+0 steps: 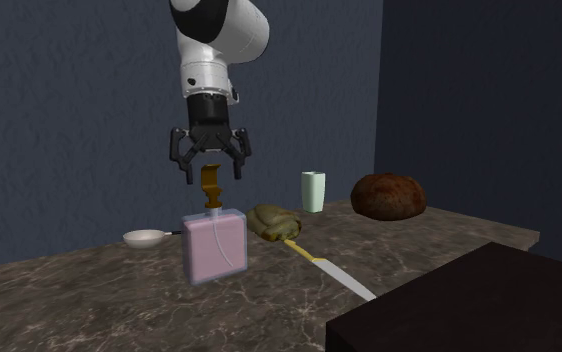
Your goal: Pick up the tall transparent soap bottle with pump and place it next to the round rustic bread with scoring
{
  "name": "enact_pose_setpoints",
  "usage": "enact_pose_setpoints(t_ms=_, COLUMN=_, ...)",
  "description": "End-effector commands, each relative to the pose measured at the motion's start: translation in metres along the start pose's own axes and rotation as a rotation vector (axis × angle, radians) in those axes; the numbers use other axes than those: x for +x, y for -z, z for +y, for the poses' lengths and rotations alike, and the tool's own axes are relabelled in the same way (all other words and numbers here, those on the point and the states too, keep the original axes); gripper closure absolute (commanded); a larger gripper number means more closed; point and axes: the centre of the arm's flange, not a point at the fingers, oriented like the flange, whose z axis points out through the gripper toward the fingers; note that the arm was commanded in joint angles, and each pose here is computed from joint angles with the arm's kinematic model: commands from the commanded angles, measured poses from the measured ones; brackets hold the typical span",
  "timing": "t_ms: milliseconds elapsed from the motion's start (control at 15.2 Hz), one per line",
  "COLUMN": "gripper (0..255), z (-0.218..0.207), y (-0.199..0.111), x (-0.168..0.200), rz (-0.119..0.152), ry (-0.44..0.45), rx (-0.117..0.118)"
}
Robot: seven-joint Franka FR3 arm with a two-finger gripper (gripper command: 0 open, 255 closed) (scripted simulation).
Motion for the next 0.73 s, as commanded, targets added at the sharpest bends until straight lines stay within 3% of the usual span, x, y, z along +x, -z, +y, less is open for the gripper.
enact_pose_setpoints(t_ms=0, gripper=0, z=0.0006, y=-0.0032, x=0.0, rz=0.0, ry=0.0, rx=0.0)
enact_pose_setpoints(t_ms=396, gripper=0, z=0.0006, y=-0.0031, x=0.0, rz=0.0, ry=0.0, rx=0.0)
enact_pose_setpoints(t_ms=462, gripper=255, z=0.0006, y=-0.0031, x=0.0, rz=0.0, ry=0.0, rx=0.0)
enact_pose_setpoints(t_ms=660, gripper=255, z=0.0006, y=-0.0031, x=0.0, rz=0.0, ry=0.0, rx=0.0)
